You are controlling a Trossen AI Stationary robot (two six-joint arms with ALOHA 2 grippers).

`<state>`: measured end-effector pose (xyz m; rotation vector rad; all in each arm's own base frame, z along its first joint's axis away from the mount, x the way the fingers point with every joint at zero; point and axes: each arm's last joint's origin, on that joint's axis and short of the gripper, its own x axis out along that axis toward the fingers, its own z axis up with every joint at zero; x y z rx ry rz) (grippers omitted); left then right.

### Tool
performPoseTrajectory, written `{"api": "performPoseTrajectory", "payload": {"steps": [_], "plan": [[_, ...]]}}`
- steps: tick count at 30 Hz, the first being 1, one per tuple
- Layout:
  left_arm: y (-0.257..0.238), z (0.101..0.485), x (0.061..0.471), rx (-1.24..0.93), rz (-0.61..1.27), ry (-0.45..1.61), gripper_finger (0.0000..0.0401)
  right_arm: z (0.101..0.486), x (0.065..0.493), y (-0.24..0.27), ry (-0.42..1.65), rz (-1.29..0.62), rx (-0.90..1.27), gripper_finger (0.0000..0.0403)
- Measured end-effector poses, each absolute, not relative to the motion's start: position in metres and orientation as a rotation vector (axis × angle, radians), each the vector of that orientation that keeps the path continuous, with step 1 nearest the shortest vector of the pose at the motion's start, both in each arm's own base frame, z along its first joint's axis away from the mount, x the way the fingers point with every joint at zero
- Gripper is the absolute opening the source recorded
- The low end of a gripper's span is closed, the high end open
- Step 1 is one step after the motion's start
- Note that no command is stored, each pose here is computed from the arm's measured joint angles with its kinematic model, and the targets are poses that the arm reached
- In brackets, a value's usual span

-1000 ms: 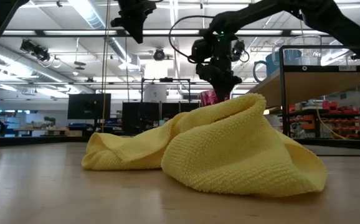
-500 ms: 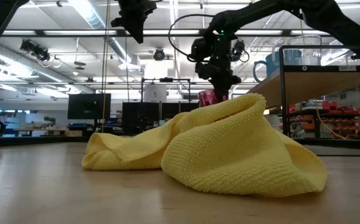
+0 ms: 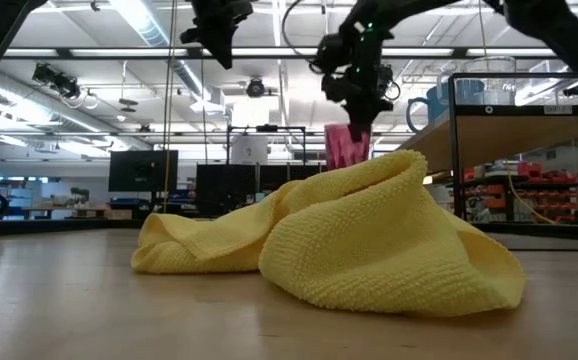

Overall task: Stack small to large cups/mugs on shelf
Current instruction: Put the red cup on the shelf

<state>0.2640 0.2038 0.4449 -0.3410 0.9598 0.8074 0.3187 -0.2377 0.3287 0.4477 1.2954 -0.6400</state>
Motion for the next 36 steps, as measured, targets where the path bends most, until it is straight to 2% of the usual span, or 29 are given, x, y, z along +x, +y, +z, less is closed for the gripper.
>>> {"api": "performPoseTrajectory", "payload": {"steps": [10, 17, 22, 36], "plan": [[0.205, 0.446, 0.266, -0.335, 0.809, 0.935, 0.0022, 0.402, 0.269, -0.213, 1.076, -0.766, 0.436, 0.0005], [0.205, 0.446, 0.266, -0.336, 0.809, 0.935, 0.0016, 0.435, 0.223, -0.204, 0.98, -0.859, 0.495, 0.0005], [0.205, 0.446, 0.266, -0.336, 0.81, 0.936, 0.0022, 0.447, 0.186, -0.202, 0.967, -0.959, 0.592, 0.0005], [0.205, 0.446, 0.266, -0.339, 0.812, 0.928, 0.0013, 0.475, 0.118, -0.201, 0.689, -1.072, 0.859, 0.0005]]}}
